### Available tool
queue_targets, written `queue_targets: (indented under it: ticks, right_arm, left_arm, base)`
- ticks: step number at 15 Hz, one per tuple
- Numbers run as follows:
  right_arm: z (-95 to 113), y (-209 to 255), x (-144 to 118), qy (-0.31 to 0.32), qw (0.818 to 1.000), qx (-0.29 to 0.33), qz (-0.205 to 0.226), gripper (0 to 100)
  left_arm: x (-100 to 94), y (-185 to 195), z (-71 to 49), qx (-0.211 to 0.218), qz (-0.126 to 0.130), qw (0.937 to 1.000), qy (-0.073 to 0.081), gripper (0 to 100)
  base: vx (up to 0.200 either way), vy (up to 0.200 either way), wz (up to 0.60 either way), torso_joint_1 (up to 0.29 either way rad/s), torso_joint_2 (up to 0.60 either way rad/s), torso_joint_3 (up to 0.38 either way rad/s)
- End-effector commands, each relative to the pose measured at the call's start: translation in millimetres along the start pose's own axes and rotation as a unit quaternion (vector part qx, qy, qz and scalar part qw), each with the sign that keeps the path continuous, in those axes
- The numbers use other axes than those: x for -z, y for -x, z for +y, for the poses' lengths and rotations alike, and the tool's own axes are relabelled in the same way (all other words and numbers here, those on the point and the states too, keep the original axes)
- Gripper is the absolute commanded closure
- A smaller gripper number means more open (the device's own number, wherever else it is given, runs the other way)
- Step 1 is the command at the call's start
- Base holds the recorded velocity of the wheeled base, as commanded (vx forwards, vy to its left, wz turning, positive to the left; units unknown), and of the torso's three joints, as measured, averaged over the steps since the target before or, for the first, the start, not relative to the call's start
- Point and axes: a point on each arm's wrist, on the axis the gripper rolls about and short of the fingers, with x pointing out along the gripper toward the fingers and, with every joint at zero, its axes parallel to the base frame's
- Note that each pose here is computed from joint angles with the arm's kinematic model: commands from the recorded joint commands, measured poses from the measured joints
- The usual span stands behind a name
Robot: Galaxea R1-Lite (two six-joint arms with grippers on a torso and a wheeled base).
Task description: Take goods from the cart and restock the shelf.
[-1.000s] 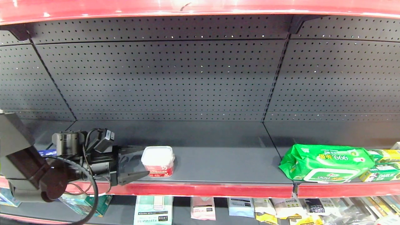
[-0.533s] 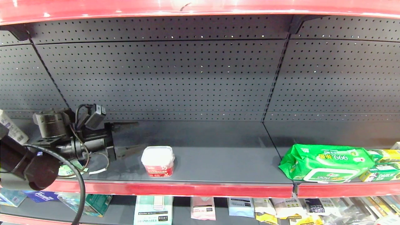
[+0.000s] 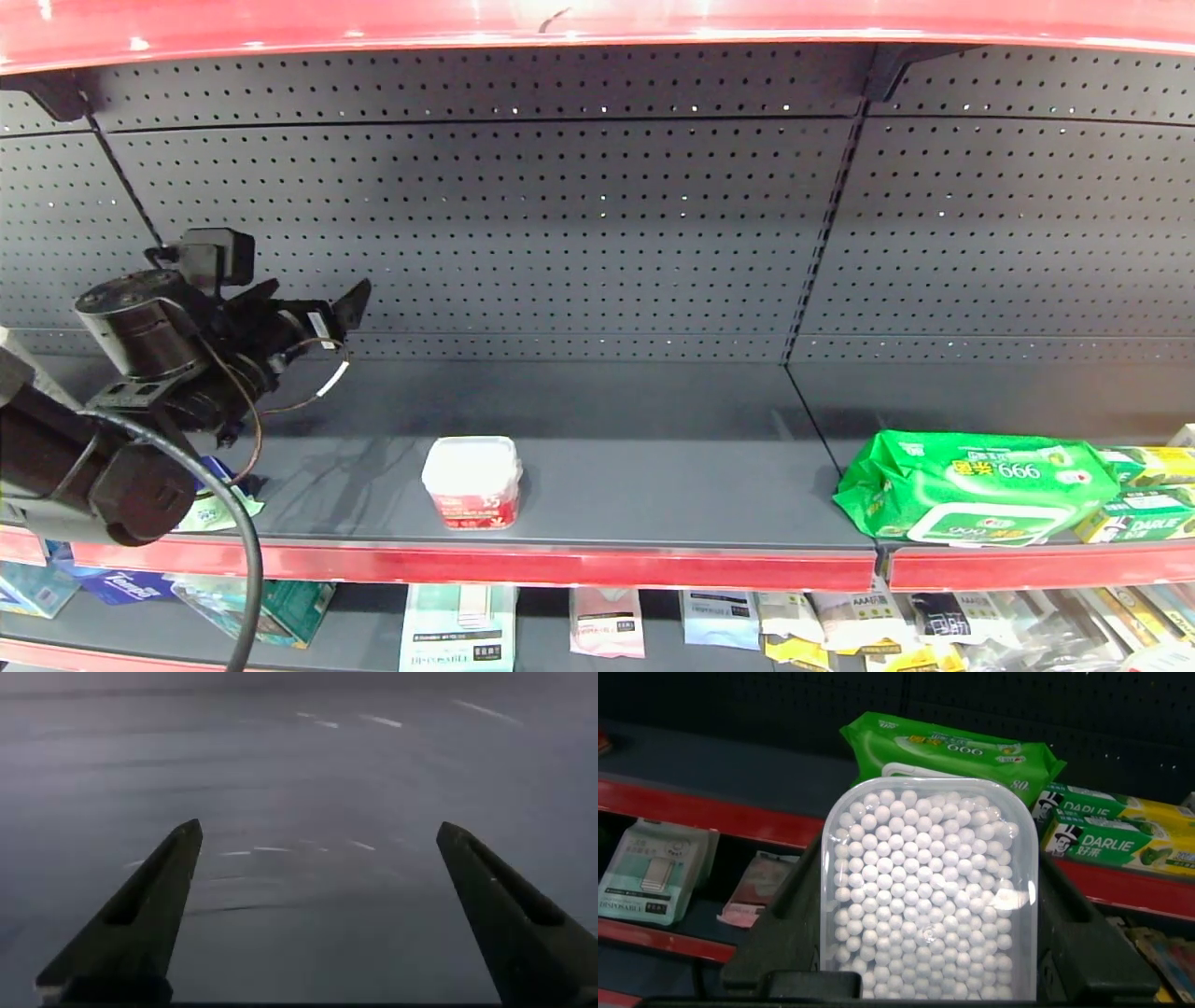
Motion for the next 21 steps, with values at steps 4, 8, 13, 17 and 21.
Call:
queue_targets:
  ticks: [4,8,13,17,21]
  right_arm:
    - [0.0,0.7,-0.3,-0.002,1.000,-0.003,-0.005,100]
    - [0.2,0.7,-0.3,-0.010,1.000,-0.006,-0.005,100]
    - [0.2,0.7,-0.3,-0.016,1.000,-0.006,-0.005,100]
    - [0.0,0.3,-0.4,-0.016,1.000,0.001,-0.002,100]
    - [-2.1,0.5,0.4,-0.011,0.999,0.047,0.001,100]
  left_arm:
    - [-29.2,100.3,2.8,0.003,0.024,0.9992,0.033,0]
    - [-54.3,226.4,2.8,0.078,0.051,0.9956,0.012,0]
    - [-52.8,346.2,18.7,0.078,0.089,0.9927,-0.025,0]
    - [-31.8,338.2,19.5,-0.023,0.139,0.9895,-0.030,0]
    - [9.4,359.5,17.8,0.010,0.096,0.9952,-0.020,0]
  base:
    - [0.000,0.000,0.00,0.000,0.00,0.000]
    - [0.000,0.000,0.00,0.000,0.00,0.000]
    - [0.000,0.000,0.00,0.000,0.00,0.000]
    - [0.000,0.000,0.00,0.000,0.00,0.000]
    - [0.000,0.000,0.00,0.000,0.00,0.000]
